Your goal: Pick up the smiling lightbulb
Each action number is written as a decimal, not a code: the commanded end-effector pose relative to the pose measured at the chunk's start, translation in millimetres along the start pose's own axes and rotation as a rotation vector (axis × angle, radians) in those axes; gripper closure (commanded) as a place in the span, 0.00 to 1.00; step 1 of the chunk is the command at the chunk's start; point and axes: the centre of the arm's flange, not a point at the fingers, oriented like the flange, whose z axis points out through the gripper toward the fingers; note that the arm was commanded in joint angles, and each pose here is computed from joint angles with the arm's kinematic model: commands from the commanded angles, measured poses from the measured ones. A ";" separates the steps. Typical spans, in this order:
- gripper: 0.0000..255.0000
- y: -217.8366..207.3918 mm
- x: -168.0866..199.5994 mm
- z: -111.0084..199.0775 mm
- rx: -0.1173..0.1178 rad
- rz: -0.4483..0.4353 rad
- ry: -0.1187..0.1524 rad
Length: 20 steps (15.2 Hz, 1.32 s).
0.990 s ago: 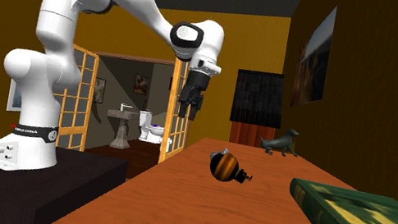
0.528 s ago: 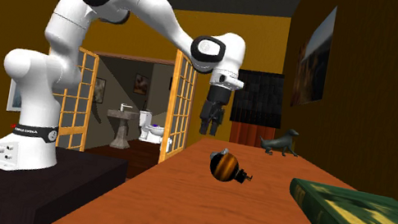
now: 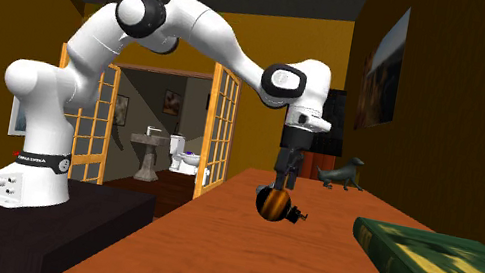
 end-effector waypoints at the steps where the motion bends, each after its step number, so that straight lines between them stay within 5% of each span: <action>1: 0.00 -4.6 24.4 7.9 0.002 0.024 0.003; 12: 0.00 -9.5 40.6 52.4 0.003 0.036 0.004; 13: 1.00 -10.1 40.6 51.4 0.003 0.036 0.004; 20: 1.00 -10.0 40.6 51.1 0.003 0.036 0.004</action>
